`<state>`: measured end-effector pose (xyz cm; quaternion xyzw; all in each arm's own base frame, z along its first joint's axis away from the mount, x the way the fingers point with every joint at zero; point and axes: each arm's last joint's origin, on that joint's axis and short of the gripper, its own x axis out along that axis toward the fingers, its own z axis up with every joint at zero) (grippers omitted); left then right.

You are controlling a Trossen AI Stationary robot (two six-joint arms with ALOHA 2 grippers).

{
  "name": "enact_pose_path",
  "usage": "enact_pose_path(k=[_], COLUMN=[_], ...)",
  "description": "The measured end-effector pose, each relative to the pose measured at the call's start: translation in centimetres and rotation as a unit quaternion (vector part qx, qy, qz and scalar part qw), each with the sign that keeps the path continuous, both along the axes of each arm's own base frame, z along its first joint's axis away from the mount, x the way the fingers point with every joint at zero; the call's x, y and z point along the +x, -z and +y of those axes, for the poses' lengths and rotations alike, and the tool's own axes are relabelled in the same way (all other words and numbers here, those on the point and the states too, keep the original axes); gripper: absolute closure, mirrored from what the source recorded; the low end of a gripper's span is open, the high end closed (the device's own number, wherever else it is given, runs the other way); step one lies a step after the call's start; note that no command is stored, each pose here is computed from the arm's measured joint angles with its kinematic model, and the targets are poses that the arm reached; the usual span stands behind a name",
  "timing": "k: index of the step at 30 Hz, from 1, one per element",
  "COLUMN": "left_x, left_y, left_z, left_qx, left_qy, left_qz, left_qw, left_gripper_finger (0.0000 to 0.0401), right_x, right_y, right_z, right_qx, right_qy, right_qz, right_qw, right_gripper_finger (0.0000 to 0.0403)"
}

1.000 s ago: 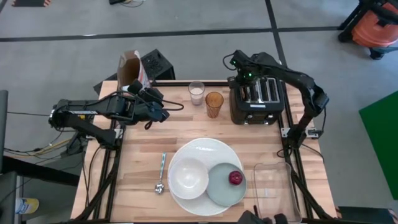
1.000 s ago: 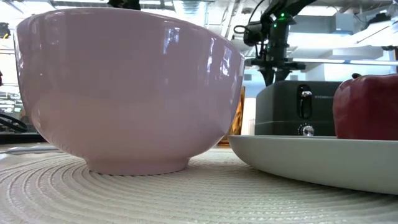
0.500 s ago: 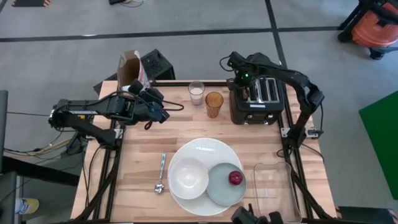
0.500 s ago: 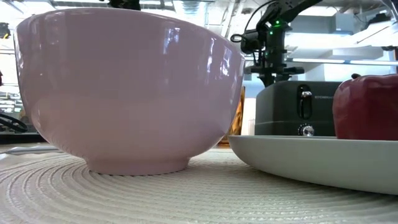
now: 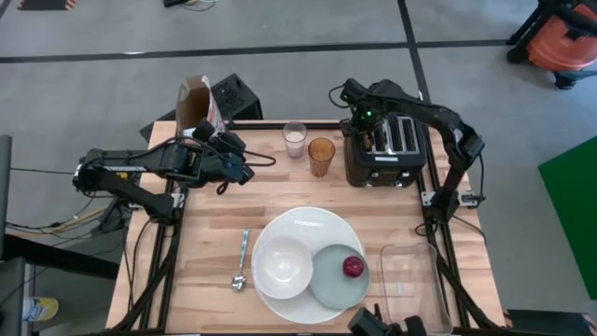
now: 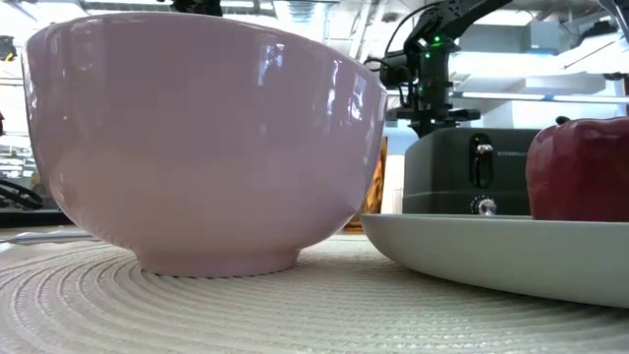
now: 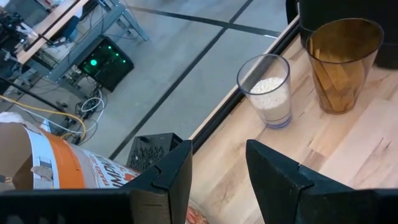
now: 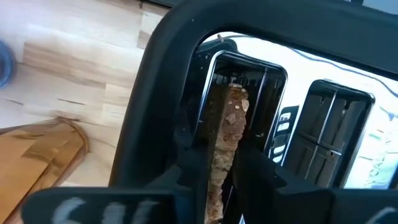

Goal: Arrange a breakfast setting
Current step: Put the toasted bread on the blue plate

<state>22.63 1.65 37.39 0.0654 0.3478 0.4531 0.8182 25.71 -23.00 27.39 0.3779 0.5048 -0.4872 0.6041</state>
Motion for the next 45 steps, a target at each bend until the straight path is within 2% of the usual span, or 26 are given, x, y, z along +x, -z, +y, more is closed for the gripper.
enact_pose_path(k=[14, 18, 31, 45], left_x=[0.0, 0.0, 0.0, 0.0], left_y=[0.0, 0.0, 0.0, 0.0], left_z=[0.0, 0.0, 0.0, 0.0], left_qx=[0.0, 0.0, 0.005, 0.005], left_qy=[0.0, 0.0, 0.006, 0.006], left_qz=[0.0, 0.0, 0.01, 0.01], left_qw=[1.0, 1.0, 1.0, 1.0], left_gripper_finger=[0.0262, 0.0262, 0.0262, 0.0262], right_x=[-0.3, -0.7, -3.4, -4.3], right_y=[-0.1, -1.3, -6.6, -7.6], right_z=[0.0, 0.5, 2.5, 3.0], right_qx=[0.002, 0.0, -0.053, -0.062], right_qy=[-0.01, -0.013, -0.006, -0.006], right_qz=[0.007, 0.004, -0.069, -0.081], right_qw=[1.0, 1.0, 0.996, 0.995], right_gripper_finger=[0.0351, 0.0353, 0.0355, 0.0356])
